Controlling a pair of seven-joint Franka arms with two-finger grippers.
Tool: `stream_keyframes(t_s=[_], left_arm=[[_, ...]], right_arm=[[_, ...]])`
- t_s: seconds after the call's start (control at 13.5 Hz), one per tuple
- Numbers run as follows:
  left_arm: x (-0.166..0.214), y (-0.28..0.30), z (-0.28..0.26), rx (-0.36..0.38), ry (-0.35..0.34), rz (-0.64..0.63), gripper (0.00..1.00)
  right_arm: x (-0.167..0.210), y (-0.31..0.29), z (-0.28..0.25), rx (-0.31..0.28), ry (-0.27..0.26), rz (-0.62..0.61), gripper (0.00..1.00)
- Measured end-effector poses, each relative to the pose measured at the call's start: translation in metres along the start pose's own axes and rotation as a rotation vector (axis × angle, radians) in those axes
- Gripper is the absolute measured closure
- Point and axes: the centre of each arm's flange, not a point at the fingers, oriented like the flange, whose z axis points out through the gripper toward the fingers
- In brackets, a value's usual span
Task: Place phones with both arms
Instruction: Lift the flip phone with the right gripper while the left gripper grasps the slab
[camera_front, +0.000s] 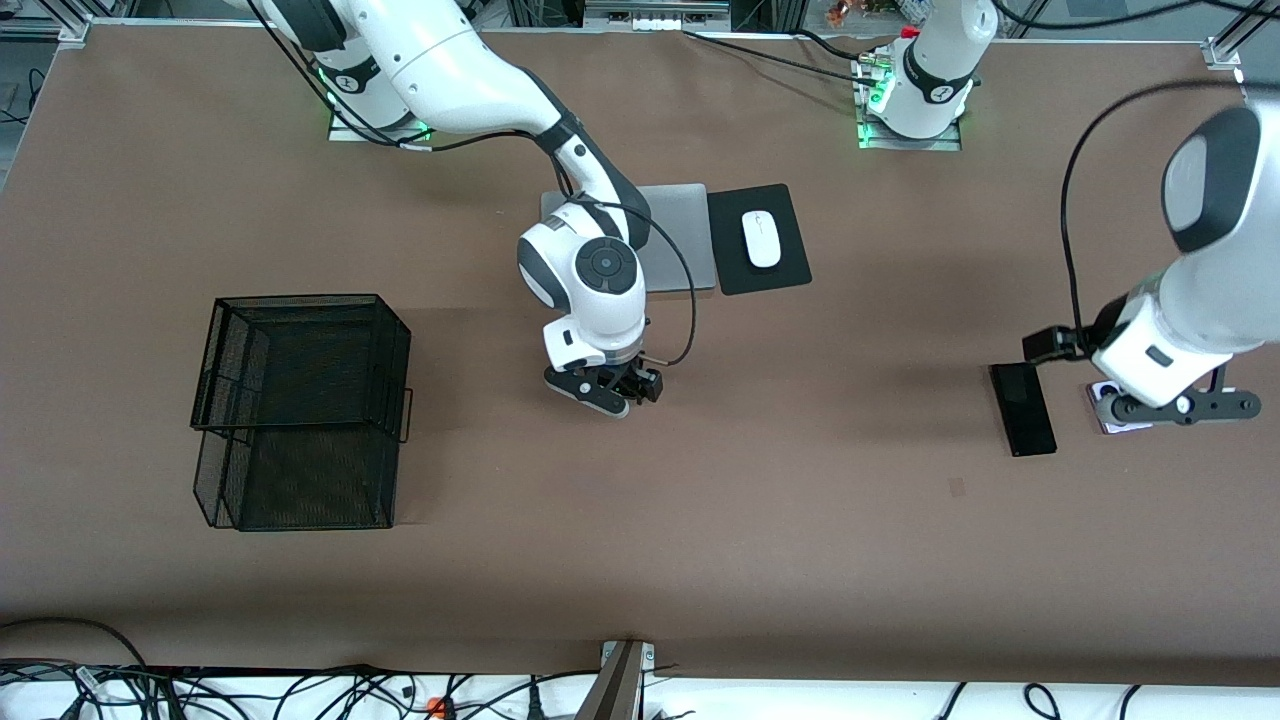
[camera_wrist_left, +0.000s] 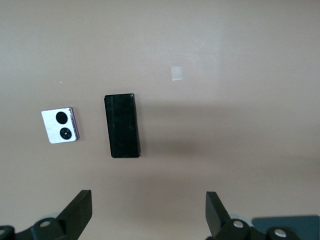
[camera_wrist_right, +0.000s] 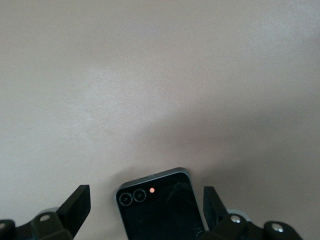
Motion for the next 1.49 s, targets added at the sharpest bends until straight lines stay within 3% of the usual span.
stream_keyframes(t_s=[0.59, 0.74, 1.04, 1.11, 1.19, 1.26, 1.49], left_arm=[[0.003, -0.051, 0.165, -0.024, 0.064, -0.006, 0.00], [-0.001, -0.067, 0.204, 0.009, 0.091, 0.008, 0.00], [-0.001, -0.089, 0.254, 0.007, 0.078, -0.013, 0.00], [0.000, -0.088, 0.261, 0.004, 0.076, -0.012, 0.00], [0.001, -0.088, 0.267, 0.001, 0.083, -0.013, 0.00], [0.001, -0.090, 0.274, -0.002, 0.087, -0.017, 0.00], [0.001, -0.101, 0.292, -0.010, 0.088, -0.035, 0.00]], right_arm=[[-0.032, 0.003, 0.020, -0.042, -0.023, -0.114, 0.00], [-0.033, 0.006, 0.024, -0.052, -0.027, -0.117, 0.00], [-0.036, 0.011, 0.031, -0.066, -0.034, -0.122, 0.00], [-0.037, 0.011, 0.031, -0.066, -0.034, -0.123, 0.07], [-0.037, 0.011, 0.031, -0.066, -0.034, -0.124, 0.07], [-0.037, 0.010, 0.030, -0.063, -0.034, -0.127, 0.17], [-0.035, 0.009, 0.027, -0.059, -0.031, -0.126, 0.19]])
